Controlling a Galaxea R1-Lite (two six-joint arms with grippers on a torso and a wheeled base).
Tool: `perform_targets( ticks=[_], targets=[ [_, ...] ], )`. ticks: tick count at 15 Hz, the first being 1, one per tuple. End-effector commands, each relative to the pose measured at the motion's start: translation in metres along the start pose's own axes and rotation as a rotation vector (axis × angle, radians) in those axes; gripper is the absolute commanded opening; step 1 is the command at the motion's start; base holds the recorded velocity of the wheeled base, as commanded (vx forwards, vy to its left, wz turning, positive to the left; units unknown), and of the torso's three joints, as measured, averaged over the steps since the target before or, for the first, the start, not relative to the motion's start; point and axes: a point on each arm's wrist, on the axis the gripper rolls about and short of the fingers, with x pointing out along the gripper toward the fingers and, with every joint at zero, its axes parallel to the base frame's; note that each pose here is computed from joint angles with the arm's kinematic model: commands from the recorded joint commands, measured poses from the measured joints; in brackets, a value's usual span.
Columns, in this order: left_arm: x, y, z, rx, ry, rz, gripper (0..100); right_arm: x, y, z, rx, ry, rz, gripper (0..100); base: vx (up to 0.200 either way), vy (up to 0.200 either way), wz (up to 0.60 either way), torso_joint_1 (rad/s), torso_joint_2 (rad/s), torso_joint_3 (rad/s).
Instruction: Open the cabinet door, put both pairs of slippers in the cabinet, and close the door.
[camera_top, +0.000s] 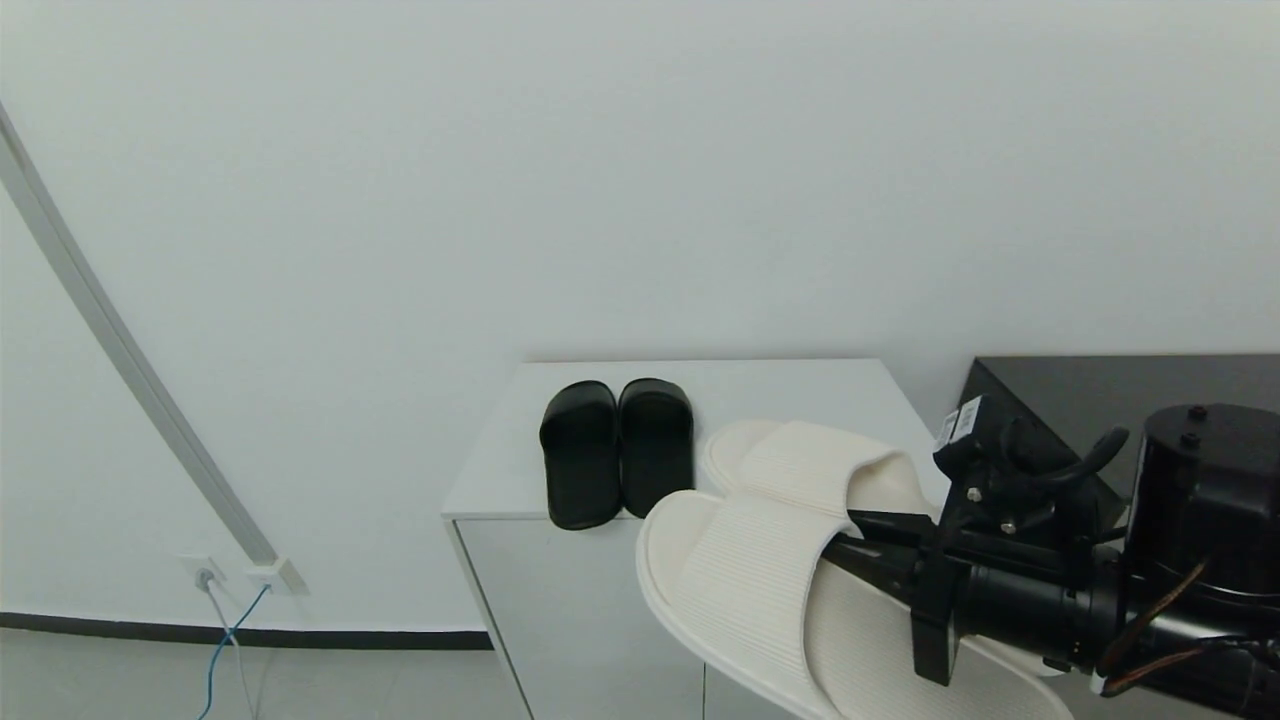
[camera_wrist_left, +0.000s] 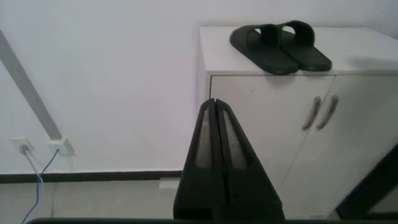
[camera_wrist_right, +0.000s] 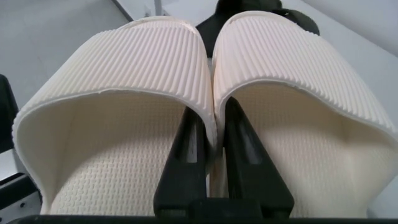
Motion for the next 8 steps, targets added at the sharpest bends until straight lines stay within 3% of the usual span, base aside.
perform_targets(
  ticks=[1,8],
  targets=[
    [0.0001,0.0000,0.0000,0.000,0.001,0.001,0,0.0060,-0.0021,-0.0059,0.007,0.027,-0.007,0,0.000,0.000,0.00,0.000,0.00,0.000],
    [0.0001,0.0000,0.0000,0.001,0.001,0.003,0,0.0054,-0.0053,-0.0150,0.014,0.061,-0.020,0,0.000,0.000,0.00,0.000,0.00,0.000]
  ],
)
